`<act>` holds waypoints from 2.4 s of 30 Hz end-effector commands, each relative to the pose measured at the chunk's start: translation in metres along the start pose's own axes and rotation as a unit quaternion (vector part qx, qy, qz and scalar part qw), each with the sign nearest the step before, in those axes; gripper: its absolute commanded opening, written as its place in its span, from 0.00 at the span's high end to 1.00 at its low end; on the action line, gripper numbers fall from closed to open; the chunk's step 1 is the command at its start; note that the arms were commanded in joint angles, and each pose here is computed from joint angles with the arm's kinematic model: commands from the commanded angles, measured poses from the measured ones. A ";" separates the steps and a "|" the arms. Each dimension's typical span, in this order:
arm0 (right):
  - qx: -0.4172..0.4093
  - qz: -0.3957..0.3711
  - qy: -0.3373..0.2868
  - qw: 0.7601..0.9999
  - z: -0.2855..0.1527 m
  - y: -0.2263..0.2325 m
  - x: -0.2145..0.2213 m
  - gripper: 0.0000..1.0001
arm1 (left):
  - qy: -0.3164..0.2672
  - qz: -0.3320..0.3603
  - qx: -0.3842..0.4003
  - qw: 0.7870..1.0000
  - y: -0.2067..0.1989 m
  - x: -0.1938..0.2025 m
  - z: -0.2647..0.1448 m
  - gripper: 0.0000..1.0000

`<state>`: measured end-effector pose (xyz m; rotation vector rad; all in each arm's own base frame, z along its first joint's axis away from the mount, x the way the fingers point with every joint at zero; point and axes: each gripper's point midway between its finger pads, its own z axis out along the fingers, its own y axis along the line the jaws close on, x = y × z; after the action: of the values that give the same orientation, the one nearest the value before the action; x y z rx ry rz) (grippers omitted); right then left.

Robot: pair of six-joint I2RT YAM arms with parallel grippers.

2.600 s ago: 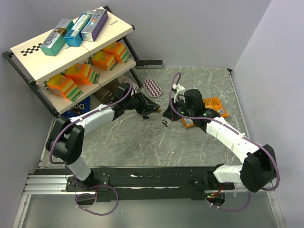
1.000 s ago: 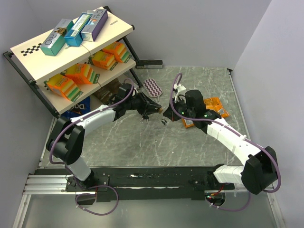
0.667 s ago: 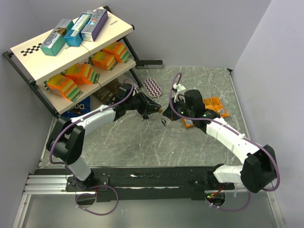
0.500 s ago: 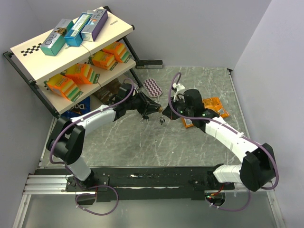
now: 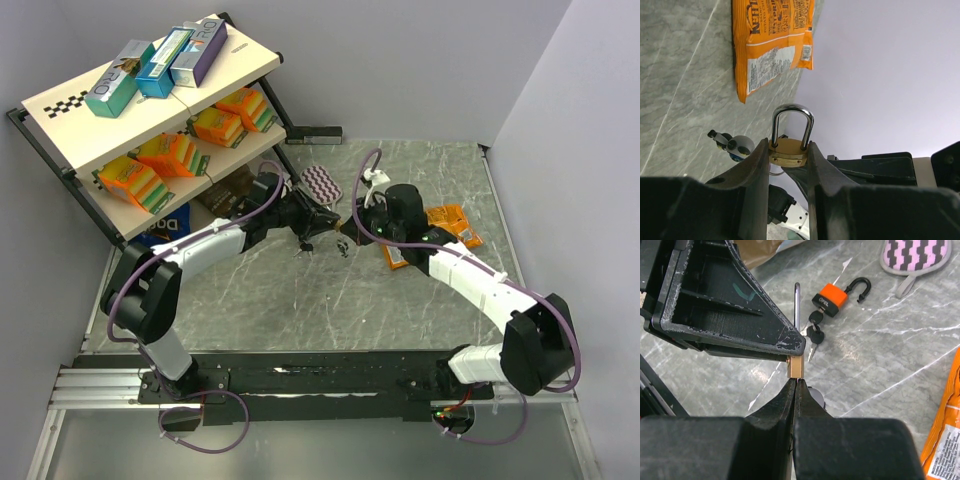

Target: Unlock with the key

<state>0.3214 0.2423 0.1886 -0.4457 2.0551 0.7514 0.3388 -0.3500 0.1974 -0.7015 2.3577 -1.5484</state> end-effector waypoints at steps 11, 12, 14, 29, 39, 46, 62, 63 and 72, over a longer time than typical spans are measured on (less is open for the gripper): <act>-0.068 0.033 -0.108 0.991 -0.007 0.019 -0.077 1.00 | 0.070 0.080 0.125 0.986 -0.073 0.047 -0.020 0.99; -0.079 0.038 -0.106 0.991 -0.009 0.021 -0.077 1.00 | 0.067 0.093 0.130 0.985 -0.076 0.047 -0.022 0.99; -0.089 0.056 -0.108 0.989 -0.011 0.021 -0.080 1.00 | 0.061 0.111 0.149 0.981 -0.087 0.047 -0.028 0.99; -0.106 0.124 -0.106 0.981 -0.010 0.000 -0.073 1.00 | 0.066 0.149 0.195 0.967 -0.106 0.056 -0.038 0.99; -0.095 0.091 -0.079 0.988 -0.013 -0.001 -0.054 0.70 | 0.037 0.133 0.113 0.984 -0.082 0.034 -0.020 0.99; -0.081 0.069 -0.086 0.991 -0.027 -0.002 -0.051 0.39 | 0.014 0.138 0.095 0.986 -0.068 0.004 -0.020 0.99; -0.241 0.038 -0.074 0.967 -0.072 0.057 -0.098 0.23 | 0.129 0.365 0.166 0.907 -0.047 0.043 -0.072 0.99; -0.264 0.039 -0.065 0.962 -0.074 0.064 -0.097 0.23 | 0.143 0.373 0.175 0.900 -0.048 0.049 -0.077 0.99; -0.338 0.044 -0.032 0.940 -0.067 0.079 -0.095 0.23 | 0.210 0.398 0.219 0.866 -0.053 0.078 -0.107 0.99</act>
<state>0.2999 0.2512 0.2948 -0.5702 1.8365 1.4180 0.2665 -0.3260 0.2645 0.4870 2.1058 -1.7010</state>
